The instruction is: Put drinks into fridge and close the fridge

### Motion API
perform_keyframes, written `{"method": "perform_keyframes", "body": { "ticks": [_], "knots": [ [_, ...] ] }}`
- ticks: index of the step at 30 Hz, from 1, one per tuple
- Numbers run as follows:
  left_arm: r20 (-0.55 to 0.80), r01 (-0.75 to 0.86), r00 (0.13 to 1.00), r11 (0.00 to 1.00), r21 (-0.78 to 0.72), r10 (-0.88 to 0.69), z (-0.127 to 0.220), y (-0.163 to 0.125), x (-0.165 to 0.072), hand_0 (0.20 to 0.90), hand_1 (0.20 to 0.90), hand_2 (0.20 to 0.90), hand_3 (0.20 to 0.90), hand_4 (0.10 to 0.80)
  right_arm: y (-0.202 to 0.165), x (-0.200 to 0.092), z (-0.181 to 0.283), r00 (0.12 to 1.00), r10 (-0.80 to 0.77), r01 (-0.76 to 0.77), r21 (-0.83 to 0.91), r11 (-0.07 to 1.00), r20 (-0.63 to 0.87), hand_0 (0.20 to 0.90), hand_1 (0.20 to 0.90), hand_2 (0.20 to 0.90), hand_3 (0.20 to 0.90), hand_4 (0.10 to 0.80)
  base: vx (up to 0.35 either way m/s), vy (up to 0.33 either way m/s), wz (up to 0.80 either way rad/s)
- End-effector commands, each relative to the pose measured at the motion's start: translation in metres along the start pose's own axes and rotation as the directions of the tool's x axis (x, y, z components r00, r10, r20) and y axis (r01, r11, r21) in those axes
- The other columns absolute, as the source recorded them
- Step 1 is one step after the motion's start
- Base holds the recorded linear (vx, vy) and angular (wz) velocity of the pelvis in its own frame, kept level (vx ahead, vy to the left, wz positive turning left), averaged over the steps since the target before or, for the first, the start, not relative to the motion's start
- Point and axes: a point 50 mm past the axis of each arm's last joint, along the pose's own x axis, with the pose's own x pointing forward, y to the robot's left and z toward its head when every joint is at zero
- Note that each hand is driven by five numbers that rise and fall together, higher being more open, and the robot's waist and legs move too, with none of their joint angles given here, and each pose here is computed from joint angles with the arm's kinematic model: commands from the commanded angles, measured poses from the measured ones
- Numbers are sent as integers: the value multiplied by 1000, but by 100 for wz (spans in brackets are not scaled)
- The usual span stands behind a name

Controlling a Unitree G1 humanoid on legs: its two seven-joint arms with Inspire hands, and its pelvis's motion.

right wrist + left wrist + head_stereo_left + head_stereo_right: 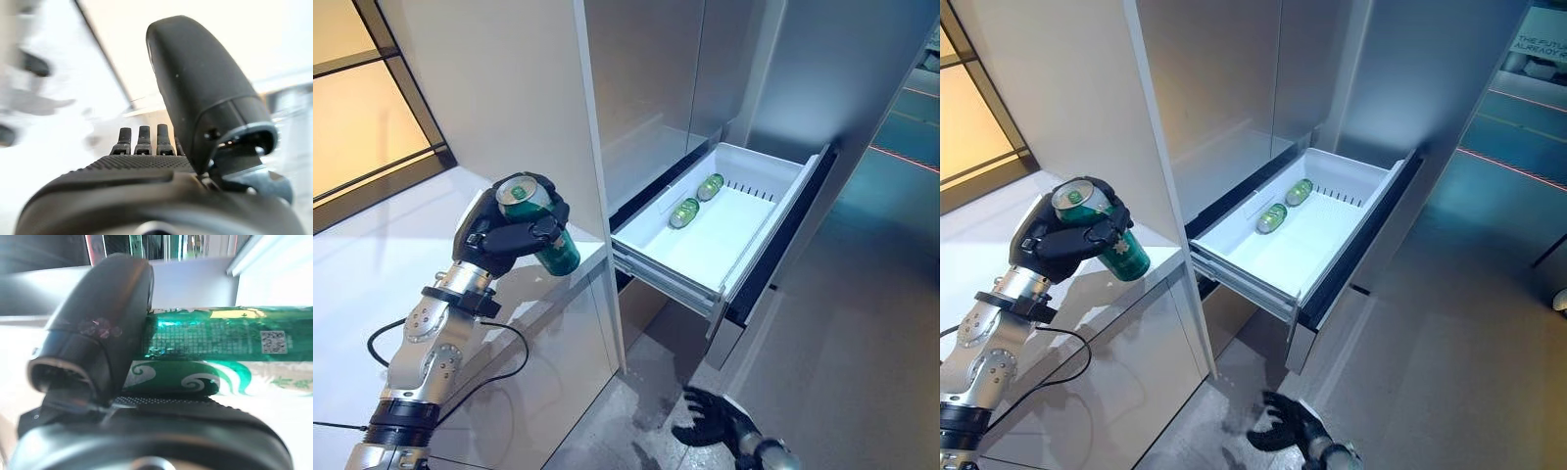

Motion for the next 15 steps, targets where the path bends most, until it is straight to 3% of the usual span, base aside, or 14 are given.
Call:
{"method": "perform_keyframes", "body": {
  "ticks": [1, 8, 15],
  "knots": [
    [436, 232, 854, 958, 167, -283, 82, -37, 37, 300, 300, 300, 200, 100, 8, 5, 71, 940, 181, -170, -65, 983, 288, 900, 900, 900, 900, 800, 0, 0, 0],
    [391, 387, 805, 894, 225, -446, 62, -58, 21, 300, 300, 300, 200, 100, 10, -21, 166, 743, 350, -299, -184, 936, 570, 900, 900, 900, 900, 800, -10, 1, 0],
    [349, 492, 767, 843, 219, -538, 56, -74, 20, 300, 300, 300, 200, 100, 17, -34, 206, 637, 417, -326, -264, 908, 649, 900, 900, 900, 900, 800, 0, 0, 0]
  ]
}}
